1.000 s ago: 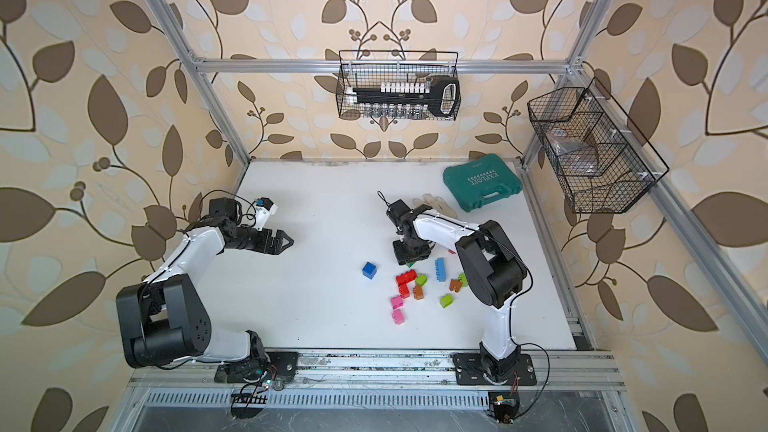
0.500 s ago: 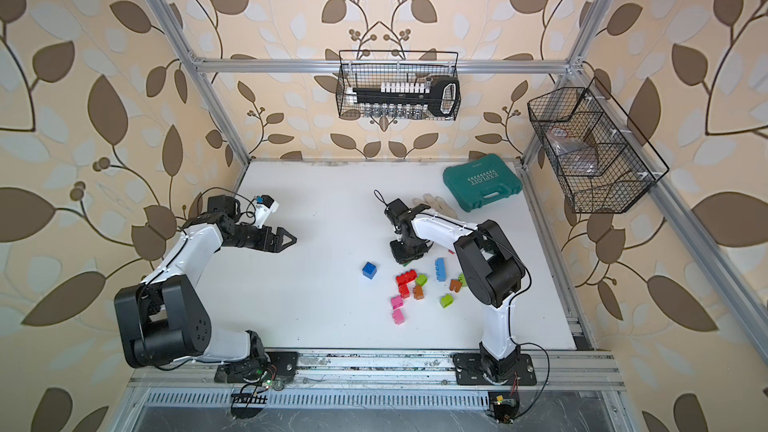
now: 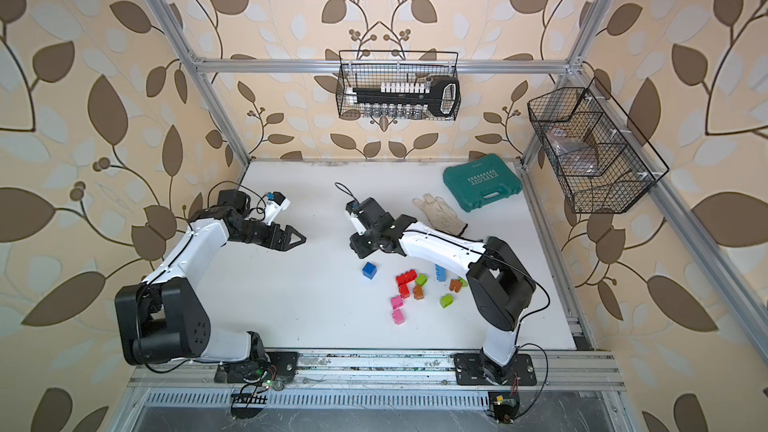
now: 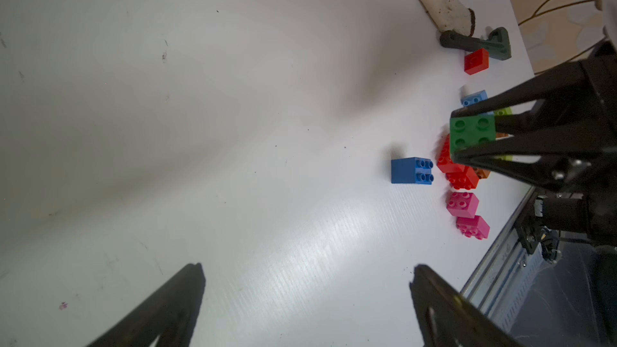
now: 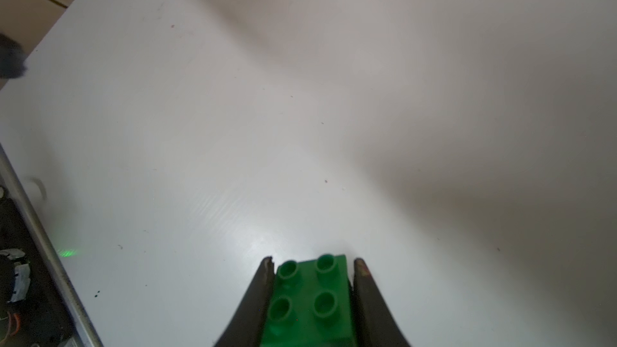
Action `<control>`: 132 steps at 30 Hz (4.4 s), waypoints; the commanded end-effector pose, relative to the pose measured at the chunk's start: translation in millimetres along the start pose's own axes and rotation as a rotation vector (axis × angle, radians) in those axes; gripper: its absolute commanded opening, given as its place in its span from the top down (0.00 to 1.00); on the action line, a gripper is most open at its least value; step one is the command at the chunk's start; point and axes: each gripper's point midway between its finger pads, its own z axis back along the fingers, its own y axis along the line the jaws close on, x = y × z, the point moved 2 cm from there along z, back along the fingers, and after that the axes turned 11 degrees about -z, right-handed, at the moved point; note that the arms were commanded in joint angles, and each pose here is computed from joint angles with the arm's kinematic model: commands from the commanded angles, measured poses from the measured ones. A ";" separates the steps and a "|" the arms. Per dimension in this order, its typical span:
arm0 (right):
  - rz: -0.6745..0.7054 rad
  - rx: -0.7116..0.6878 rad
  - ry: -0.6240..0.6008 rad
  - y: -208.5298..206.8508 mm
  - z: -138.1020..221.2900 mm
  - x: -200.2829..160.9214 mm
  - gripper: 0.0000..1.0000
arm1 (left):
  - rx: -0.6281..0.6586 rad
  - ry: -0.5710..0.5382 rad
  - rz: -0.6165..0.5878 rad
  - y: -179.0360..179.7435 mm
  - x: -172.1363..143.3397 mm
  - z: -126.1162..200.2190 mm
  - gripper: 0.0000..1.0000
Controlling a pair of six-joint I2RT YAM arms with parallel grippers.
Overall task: Assemble the letter h with lego
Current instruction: Place the lego brick at the center of the board, then pick up the lego brick from the center of the board, then place the lego brick at the center of the board.
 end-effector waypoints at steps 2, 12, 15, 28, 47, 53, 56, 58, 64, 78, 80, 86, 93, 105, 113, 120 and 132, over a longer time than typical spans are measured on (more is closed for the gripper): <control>0.126 0.100 -0.056 74.3 -43.4 -3.7 0.75 | 0.056 0.042 0.044 11.4 -7.3 9.9 0.01; 0.185 0.135 -0.002 87.7 -100.9 -68.6 0.74 | 0.225 0.107 0.095 38.4 -32.3 7.0 0.01; 0.186 0.126 -0.001 79.4 -106.1 -80.2 0.73 | 0.229 0.104 0.106 40.1 -30.8 6.8 0.01; 0.219 0.108 -0.020 53.0 -87.8 -111.3 0.55 | 0.230 0.095 0.099 38.8 -34.3 4.6 0.01; -0.042 -0.260 0.122 -61.4 60.7 -61.9 0.47 | 0.159 0.067 0.068 27.8 -31.0 -1.7 0.01; -0.332 -0.444 0.264 -136.1 108.1 -116.5 0.45 | 0.129 0.072 0.045 17.0 -25.3 -4.0 0.01; -0.387 -0.450 0.295 -152.8 118.0 -137.4 0.45 | 0.120 0.088 0.019 10.8 -24.6 -7.4 0.01; -0.401 -0.420 0.324 -156.1 118.9 -145.7 0.46 | 0.103 0.083 0.011 7.8 -23.8 -10.2 0.01; -0.324 -0.319 0.393 -152.1 101.5 -149.7 0.48 | 0.092 0.083 -0.013 1.3 -24.2 -11.6 0.01; -0.269 -0.408 0.502 -173.0 67.1 -156.3 0.55 | 0.096 0.083 -0.010 0.7 -24.3 -10.7 0.01; -0.262 -0.414 0.491 -174.5 65.1 -154.4 0.57 | 0.084 0.087 -0.002 -0.4 -23.3 -10.8 0.01; -0.232 -0.418 0.449 -175.2 64.1 -144.9 0.75 | 0.038 0.080 0.005 -7.1 -20.7 -11.0 0.01; -0.112 -0.444 0.205 -156.4 107.5 -93.8 0.75 | -0.119 0.080 -0.030 -50.7 9.7 6.6 0.01; 0.285 0.143 -0.208 32.6 51.5 -17.2 0.76 | -0.067 0.099 0.014 -41.2 6.4 24.4 0.01; 0.212 0.099 -0.195 37.9 -61.1 5.7 0.78 | 0.118 0.212 0.132 13.8 -38.4 20.8 0.01; 0.193 0.079 -0.148 22.8 -119.9 -14.2 0.77 | 0.173 0.257 0.194 36.2 -55.5 9.7 0.01; 0.211 0.070 -0.033 13.3 -100.6 -38.6 0.56 | 0.153 0.222 0.191 36.5 -52.1 3.1 0.01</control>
